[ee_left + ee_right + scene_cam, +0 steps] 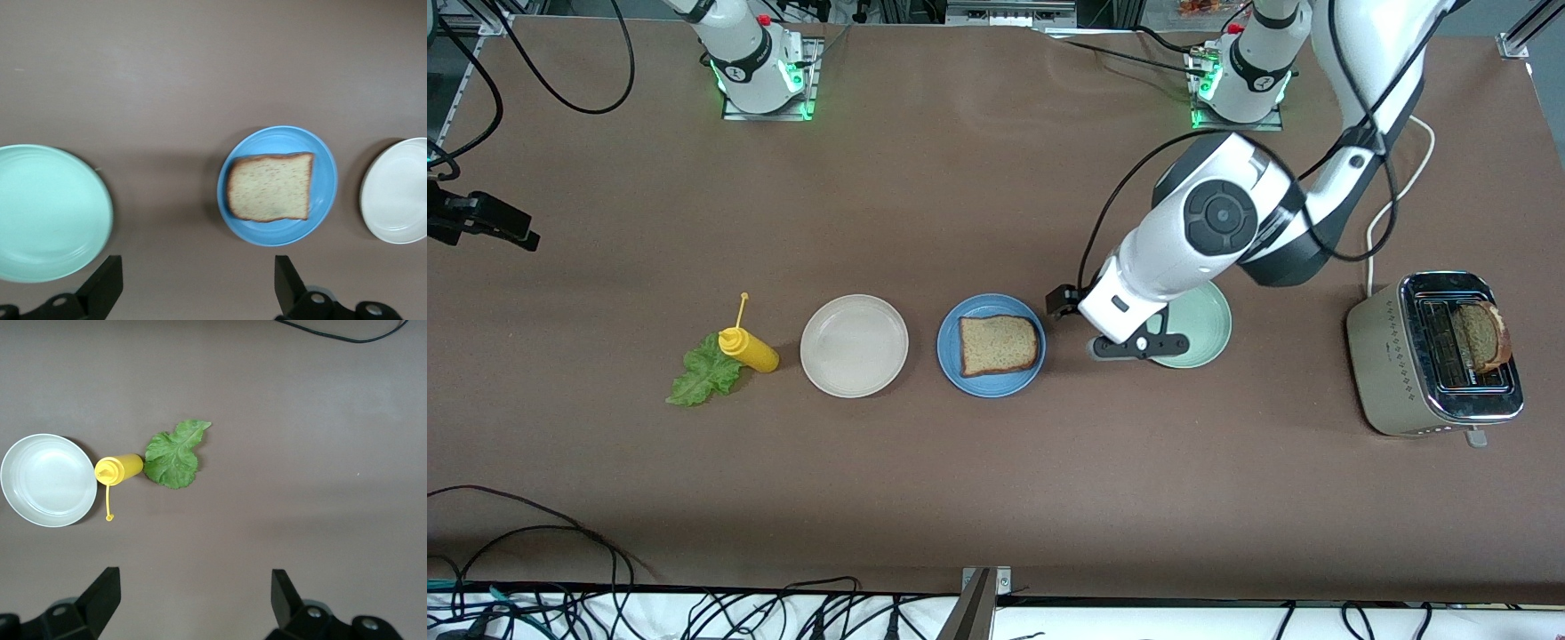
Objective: Make sandwich in blue plate with both arms
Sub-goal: 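Move the left gripper to the toaster while the right gripper reaches lettuce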
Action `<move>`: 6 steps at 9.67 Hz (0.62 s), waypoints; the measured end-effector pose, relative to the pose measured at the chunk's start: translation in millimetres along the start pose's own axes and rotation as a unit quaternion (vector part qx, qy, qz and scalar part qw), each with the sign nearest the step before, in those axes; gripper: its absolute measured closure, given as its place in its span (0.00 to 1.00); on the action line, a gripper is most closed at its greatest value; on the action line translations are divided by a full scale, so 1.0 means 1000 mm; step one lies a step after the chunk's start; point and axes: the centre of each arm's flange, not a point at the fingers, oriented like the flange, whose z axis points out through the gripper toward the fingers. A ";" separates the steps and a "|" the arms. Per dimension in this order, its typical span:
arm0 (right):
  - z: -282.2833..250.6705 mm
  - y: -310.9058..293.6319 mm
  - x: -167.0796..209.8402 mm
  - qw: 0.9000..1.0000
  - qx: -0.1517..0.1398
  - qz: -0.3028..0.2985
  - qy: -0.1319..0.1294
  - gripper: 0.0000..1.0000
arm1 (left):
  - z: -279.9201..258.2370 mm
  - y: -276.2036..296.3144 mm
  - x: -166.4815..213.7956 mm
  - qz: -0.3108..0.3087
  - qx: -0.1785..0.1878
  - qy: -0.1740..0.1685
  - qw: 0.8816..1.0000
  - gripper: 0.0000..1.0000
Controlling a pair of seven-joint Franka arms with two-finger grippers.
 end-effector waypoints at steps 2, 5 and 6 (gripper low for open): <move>0.000 0.000 0.000 1.000 0.000 0.000 0.000 0.00 | -0.034 -0.020 -0.003 -0.014 0.034 0.009 0.999 0.00; 0.000 0.000 0.000 1.000 0.000 0.000 0.000 0.00 | -0.082 -0.062 0.001 -0.013 0.069 0.023 0.997 0.00; 0.000 -0.001 0.000 1.000 0.000 -0.001 0.000 0.00 | -0.096 -0.080 0.004 -0.012 0.068 0.020 0.997 0.00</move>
